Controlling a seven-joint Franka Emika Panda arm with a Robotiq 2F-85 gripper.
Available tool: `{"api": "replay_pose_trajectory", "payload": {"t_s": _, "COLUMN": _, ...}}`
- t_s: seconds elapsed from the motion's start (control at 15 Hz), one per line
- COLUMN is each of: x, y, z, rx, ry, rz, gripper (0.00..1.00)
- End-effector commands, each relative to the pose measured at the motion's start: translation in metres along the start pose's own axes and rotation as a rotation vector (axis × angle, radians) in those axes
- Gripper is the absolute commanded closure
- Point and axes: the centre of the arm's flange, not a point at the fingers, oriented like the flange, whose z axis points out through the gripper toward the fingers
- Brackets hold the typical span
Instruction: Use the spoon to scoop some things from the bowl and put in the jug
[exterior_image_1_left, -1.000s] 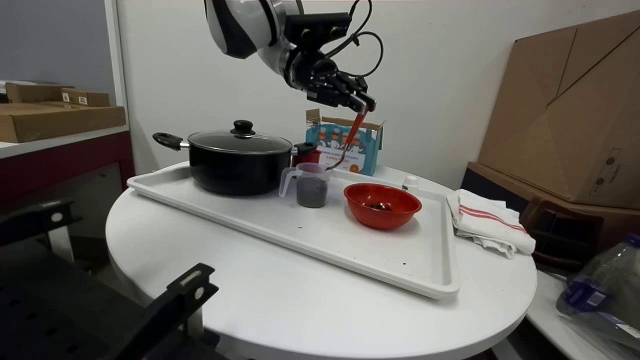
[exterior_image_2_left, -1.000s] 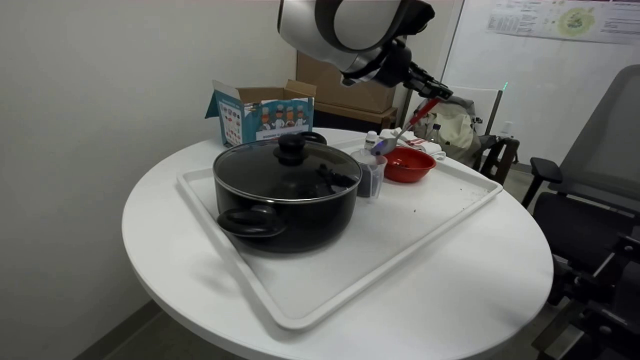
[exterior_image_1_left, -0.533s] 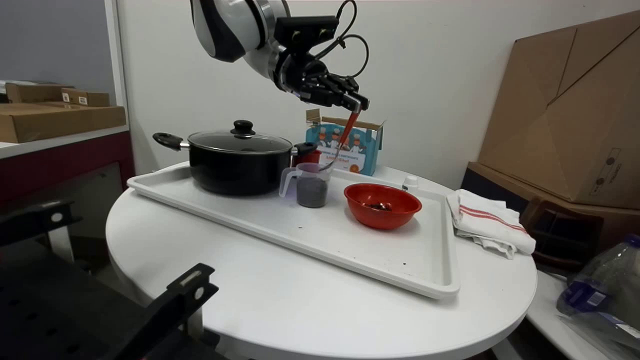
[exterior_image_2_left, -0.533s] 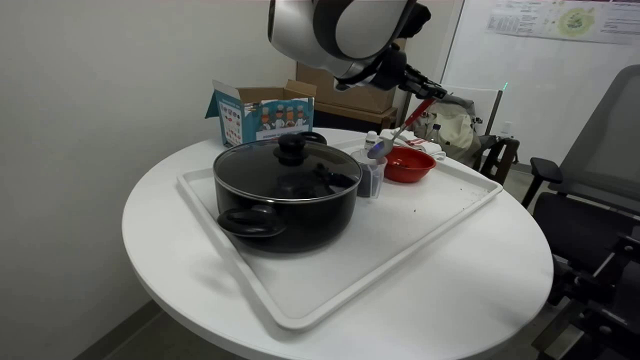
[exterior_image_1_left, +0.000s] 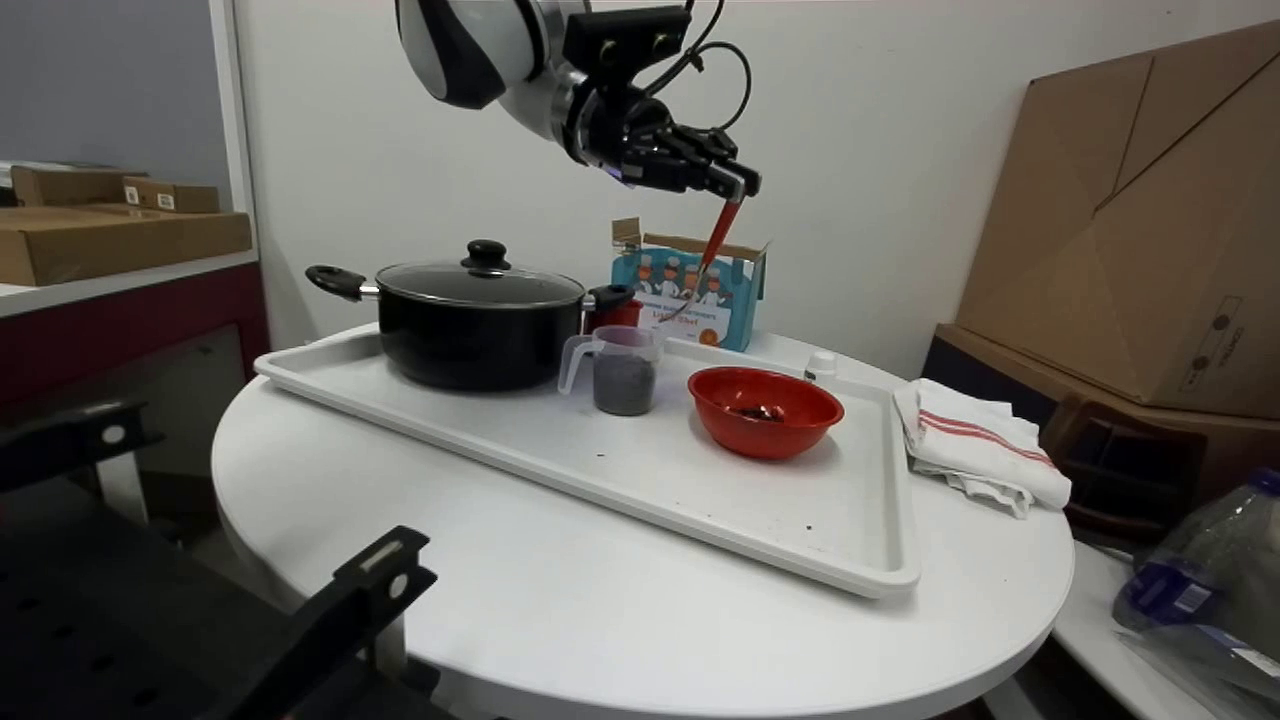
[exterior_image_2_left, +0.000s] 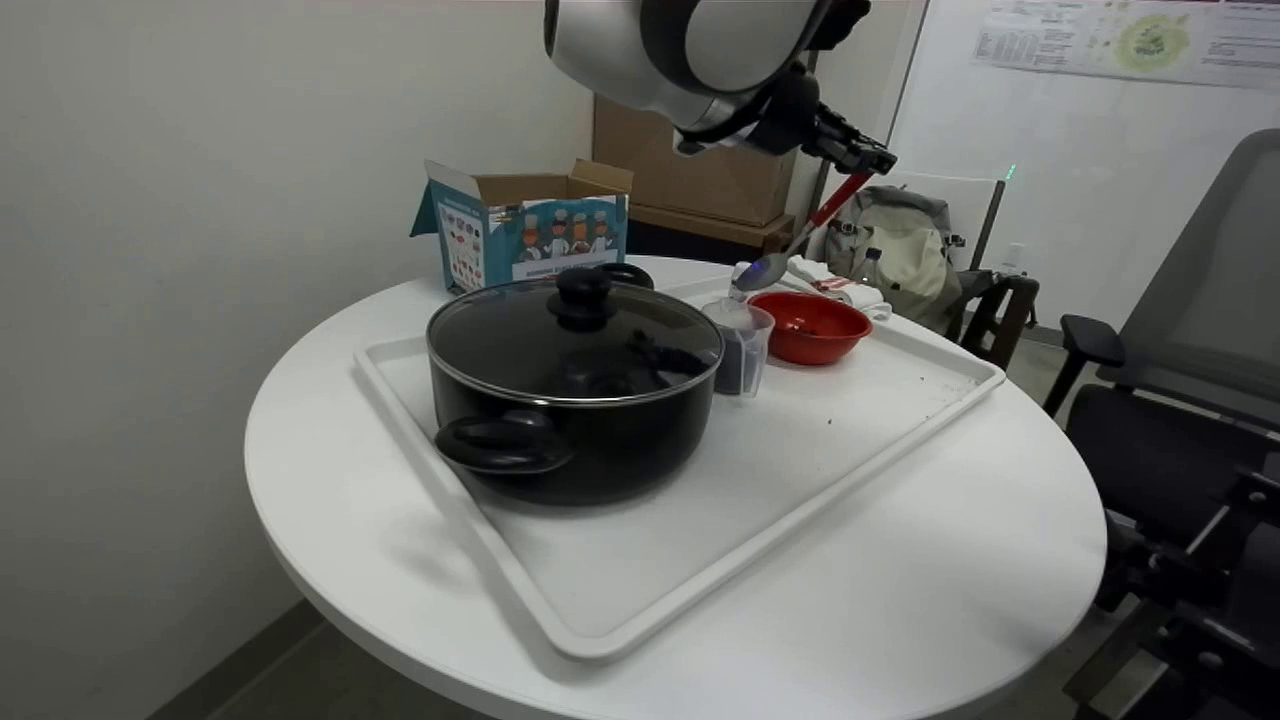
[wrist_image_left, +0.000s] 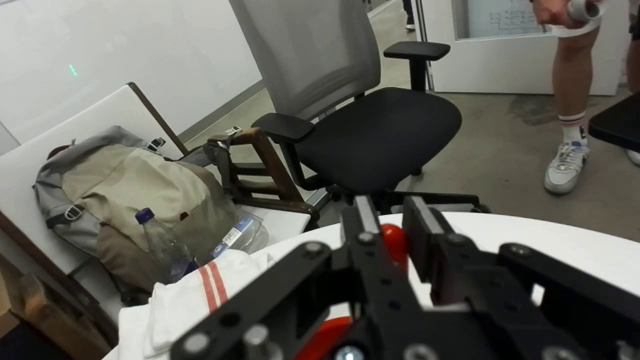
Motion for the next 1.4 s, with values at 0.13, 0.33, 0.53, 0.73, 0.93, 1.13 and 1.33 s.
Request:
{"api": "replay_pose_trajectory", "payload": {"t_s": 0.13, "x": -0.046, "y": 0.049, "z": 0.037, "rx": 0.250, "ry": 0.069, "rz": 0.135, "gripper": 0.95}}
{"api": "replay_pose_trajectory", "payload": {"t_s": 0.33, "x": -0.054, "y": 0.063, "z": 0.076, "rx": 0.414, "ry": 0.064, "rz": 0.182, "gripper": 0.95}}
{"api": "replay_pose_trajectory", "payload": {"t_s": 0.53, "x": -0.048, "y": 0.061, "z": 0.114, "rx": 0.580, "ry": 0.049, "rz": 0.195, "gripper": 0.95}}
{"api": "replay_pose_trajectory", "payload": {"t_s": 0.73, "x": -0.035, "y": 0.051, "z": 0.136, "rx": 0.693, "ry": 0.040, "rz": 0.184, "gripper": 0.95}}
{"api": "replay_pose_trajectory", "payload": {"t_s": 0.93, "x": -0.017, "y": 0.046, "z": 0.148, "rx": 0.780, "ry": 0.043, "rz": 0.185, "gripper": 0.95}}
{"api": "replay_pose_trajectory", "payload": {"t_s": 1.13, "x": -0.003, "y": 0.053, "z": 0.156, "rx": 0.852, "ry": 0.057, "rz": 0.195, "gripper": 0.95}}
{"api": "replay_pose_trajectory", "payload": {"t_s": 1.33, "x": 0.005, "y": 0.068, "z": 0.165, "rx": 0.916, "ry": 0.071, "rz": 0.222, "gripper": 0.95}}
